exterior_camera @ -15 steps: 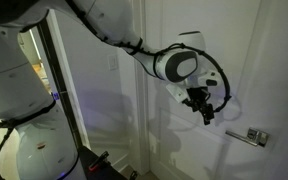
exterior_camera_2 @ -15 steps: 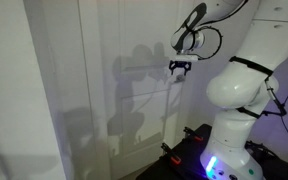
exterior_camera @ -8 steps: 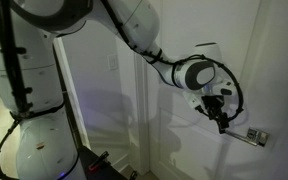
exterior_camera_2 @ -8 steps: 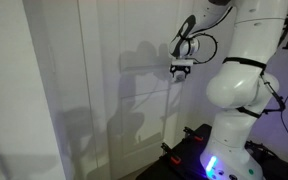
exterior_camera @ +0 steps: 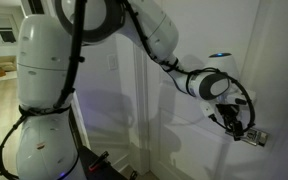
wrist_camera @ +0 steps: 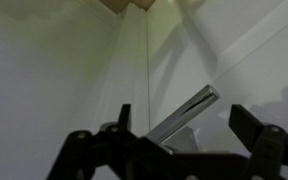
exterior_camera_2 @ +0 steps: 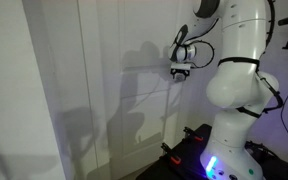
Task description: Push the door handle down and push the door open
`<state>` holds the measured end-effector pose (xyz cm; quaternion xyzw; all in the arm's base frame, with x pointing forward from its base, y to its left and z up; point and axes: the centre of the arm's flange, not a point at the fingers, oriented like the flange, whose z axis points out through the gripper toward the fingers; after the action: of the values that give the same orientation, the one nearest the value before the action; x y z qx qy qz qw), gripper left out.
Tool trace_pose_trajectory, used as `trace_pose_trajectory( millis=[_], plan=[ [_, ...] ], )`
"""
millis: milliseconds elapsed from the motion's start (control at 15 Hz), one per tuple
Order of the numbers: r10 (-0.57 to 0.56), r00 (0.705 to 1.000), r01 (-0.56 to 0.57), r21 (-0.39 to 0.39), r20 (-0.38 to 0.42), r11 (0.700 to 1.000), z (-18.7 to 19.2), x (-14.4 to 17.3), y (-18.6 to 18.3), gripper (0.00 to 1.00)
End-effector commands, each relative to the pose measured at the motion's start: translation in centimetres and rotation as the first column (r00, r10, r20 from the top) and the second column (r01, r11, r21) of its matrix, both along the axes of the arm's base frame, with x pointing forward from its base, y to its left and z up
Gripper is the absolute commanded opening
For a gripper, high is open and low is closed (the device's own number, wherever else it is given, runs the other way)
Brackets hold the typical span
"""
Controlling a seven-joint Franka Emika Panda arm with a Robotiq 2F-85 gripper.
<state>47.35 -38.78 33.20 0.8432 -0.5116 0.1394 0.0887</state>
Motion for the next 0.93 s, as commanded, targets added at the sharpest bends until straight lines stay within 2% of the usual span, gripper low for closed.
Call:
trace_pose_trajectory(
  millis=[0,267,600,667,733,867],
  plan=[
    [-0.052,0.997,0.053,-0.011,0.058,0.999,-1.0,2.1,-1.8,1.0],
    [-0.091,0.993,0.092,-0.007,0.072,0.996,-3.0,2.7,-2.9,1.0],
    [-0.143,0.988,0.143,0.006,0.058,0.99,-5.3,1.7,-4.5,1.0],
    [-0.152,0.987,0.152,0.011,0.053,0.988,-5.5,1.6,-4.8,0.75],
    [-0.162,0.985,0.161,0.014,0.054,0.987,-5.7,1.5,-4.9,0.74],
    [-0.175,0.983,0.174,0.027,0.051,0.984,-6.0,1.2,-5.0,0.58]
  ],
)
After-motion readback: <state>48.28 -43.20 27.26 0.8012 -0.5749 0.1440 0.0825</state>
